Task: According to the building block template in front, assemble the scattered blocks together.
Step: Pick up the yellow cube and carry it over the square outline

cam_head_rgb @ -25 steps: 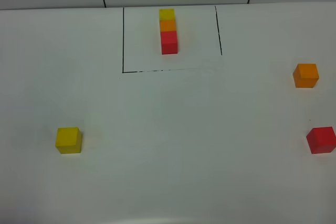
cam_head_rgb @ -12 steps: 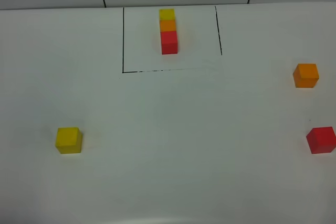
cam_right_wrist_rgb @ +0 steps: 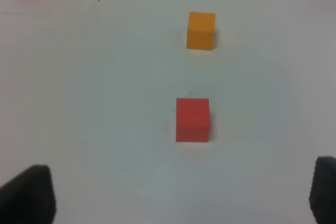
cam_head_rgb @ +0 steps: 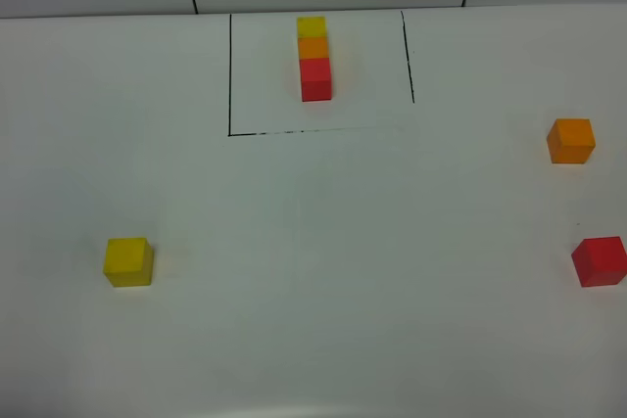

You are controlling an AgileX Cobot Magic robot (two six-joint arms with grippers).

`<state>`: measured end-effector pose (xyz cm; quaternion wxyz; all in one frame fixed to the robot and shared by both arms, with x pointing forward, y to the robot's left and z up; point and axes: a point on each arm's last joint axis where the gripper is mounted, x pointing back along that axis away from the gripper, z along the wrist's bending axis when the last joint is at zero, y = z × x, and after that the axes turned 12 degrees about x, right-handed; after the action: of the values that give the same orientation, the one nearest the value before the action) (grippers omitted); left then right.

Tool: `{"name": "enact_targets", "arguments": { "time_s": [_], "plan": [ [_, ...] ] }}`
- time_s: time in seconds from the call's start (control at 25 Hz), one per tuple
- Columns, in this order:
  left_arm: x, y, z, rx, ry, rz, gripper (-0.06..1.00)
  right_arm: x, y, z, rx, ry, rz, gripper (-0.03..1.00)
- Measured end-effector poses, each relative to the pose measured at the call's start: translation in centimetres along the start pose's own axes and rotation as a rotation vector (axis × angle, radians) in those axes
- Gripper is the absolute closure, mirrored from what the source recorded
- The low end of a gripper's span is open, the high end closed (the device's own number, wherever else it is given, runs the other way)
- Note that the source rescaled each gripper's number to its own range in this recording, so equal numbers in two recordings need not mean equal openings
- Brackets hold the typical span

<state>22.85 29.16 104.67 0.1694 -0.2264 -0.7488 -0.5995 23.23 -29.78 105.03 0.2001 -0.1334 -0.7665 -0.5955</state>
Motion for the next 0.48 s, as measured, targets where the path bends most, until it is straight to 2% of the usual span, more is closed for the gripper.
{"name": "enact_targets", "arguments": {
  "time_s": [0.16, 0.28, 0.48],
  "plan": [
    [-0.2, 0.2, 0.0, 0.005, 0.002, 0.020, 0.19, 0.0, 0.0, 0.0, 0.000, 0.000, 0.000, 0.01],
    [-0.9, 0.8, -0.1, 0.021, 0.015, 0.092, 0.16, 0.0, 0.0, 0.0, 0.000, 0.000, 0.000, 0.01],
    [-1.9, 3.7, -0.6, 0.040, 0.037, 0.194, 0.15, 0.0, 0.0, 0.0, -0.001, 0.000, 0.000, 0.02]
  ]
}}
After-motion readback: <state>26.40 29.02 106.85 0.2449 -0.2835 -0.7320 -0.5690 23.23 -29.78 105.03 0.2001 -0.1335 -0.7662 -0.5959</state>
